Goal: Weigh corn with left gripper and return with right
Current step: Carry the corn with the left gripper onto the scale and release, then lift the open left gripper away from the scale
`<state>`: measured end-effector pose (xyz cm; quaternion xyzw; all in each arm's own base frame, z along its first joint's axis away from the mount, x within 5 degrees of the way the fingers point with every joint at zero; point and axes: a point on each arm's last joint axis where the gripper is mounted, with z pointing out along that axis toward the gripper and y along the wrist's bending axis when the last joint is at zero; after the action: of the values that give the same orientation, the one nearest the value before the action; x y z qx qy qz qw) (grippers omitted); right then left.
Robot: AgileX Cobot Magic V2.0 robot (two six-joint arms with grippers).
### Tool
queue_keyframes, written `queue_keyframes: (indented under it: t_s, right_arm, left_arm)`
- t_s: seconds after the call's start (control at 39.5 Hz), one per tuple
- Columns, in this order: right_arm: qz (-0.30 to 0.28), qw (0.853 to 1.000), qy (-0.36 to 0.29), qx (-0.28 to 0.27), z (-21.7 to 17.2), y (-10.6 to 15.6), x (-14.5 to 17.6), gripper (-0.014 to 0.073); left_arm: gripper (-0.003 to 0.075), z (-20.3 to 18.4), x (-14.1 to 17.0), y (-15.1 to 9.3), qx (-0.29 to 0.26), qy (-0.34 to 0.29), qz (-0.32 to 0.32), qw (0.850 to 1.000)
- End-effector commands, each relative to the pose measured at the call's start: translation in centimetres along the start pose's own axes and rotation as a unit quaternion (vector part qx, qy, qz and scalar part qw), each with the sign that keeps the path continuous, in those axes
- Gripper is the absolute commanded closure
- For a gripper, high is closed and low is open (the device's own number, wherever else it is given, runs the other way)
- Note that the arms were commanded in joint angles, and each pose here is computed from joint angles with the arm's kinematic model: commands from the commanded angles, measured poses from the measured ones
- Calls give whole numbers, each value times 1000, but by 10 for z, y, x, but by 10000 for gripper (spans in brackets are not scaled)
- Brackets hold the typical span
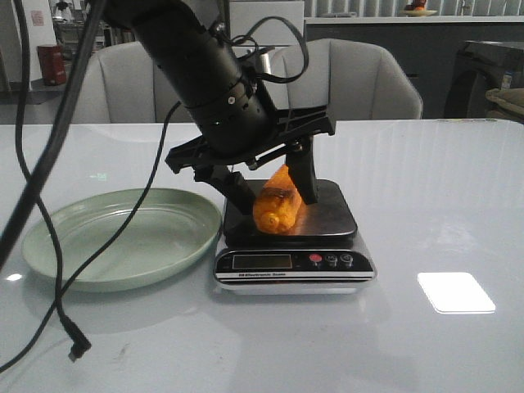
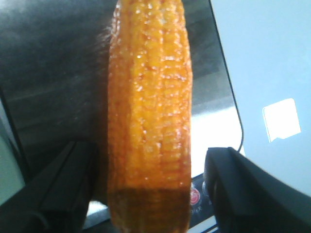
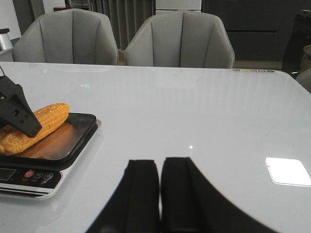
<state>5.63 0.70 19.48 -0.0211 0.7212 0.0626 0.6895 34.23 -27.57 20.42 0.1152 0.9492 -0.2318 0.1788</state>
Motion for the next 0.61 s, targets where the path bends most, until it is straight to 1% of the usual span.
queue_keyframes:
  t_s: [0.0,0.13,0.3,0.43,0.58]
  right_arm:
    - [-11,999,-42,3,-1,0,-4,409]
    - [-11,999,-42,3,-1,0,-4,409]
    - [-11,999,-42,3,-1,0,-4,409]
    - [-11,999,-42,3,-1,0,-4,409]
    - [-11,999,-42,3,-1,0,-4,409]
  left_arm:
    - [209,-44,-14,-23,36,-58,20,998]
    - [209,-65,-9,-28,30,-59,43,997]
    - [210,-100,5,-28,23,-81,68,994]
    - [227,-135,23,-24,17,-113,88,990]
    - [262,-184,49,-19,16,-162,114,980]
